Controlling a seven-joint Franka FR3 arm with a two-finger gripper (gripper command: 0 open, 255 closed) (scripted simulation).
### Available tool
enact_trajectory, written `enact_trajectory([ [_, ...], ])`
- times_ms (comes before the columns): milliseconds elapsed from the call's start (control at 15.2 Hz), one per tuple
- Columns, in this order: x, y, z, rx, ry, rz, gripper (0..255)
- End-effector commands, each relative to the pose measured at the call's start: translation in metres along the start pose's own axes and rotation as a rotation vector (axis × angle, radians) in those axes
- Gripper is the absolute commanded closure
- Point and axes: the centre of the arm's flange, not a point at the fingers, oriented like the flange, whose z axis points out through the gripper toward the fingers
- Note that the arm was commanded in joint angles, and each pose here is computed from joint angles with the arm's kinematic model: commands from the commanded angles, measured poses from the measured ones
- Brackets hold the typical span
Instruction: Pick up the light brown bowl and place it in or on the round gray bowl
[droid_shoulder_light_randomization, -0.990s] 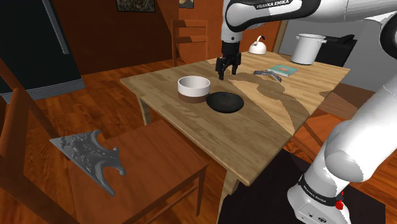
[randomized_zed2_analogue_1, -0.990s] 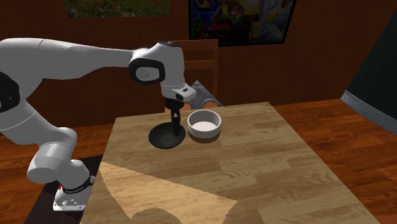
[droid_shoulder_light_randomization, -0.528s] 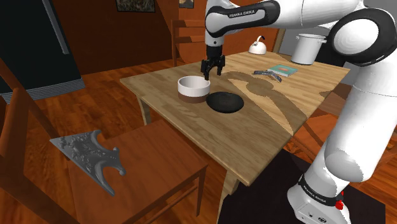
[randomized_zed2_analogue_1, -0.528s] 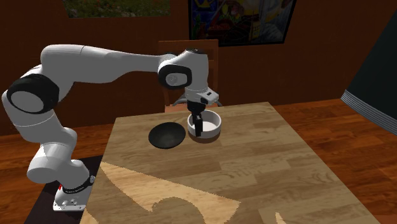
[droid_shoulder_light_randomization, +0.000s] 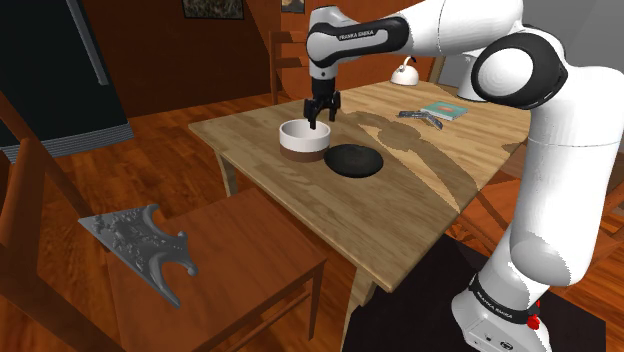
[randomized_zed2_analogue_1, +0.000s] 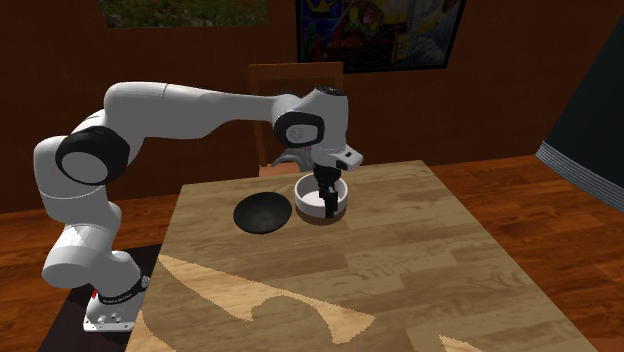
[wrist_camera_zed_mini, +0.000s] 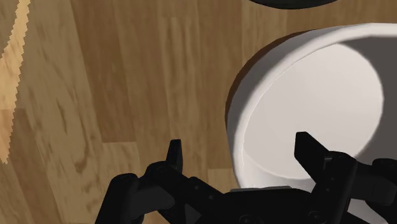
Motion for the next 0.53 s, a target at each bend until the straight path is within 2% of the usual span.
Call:
enact_trajectory([
  [0,0.001,-0.001,0.011,0.0,0.001,0.0,0],
  [132,0.001,-0.001,0.024,0.0,0.001,0.0,0],
  [462,0.001,-0.001,0.024,0.0,0.001,0.0,0],
])
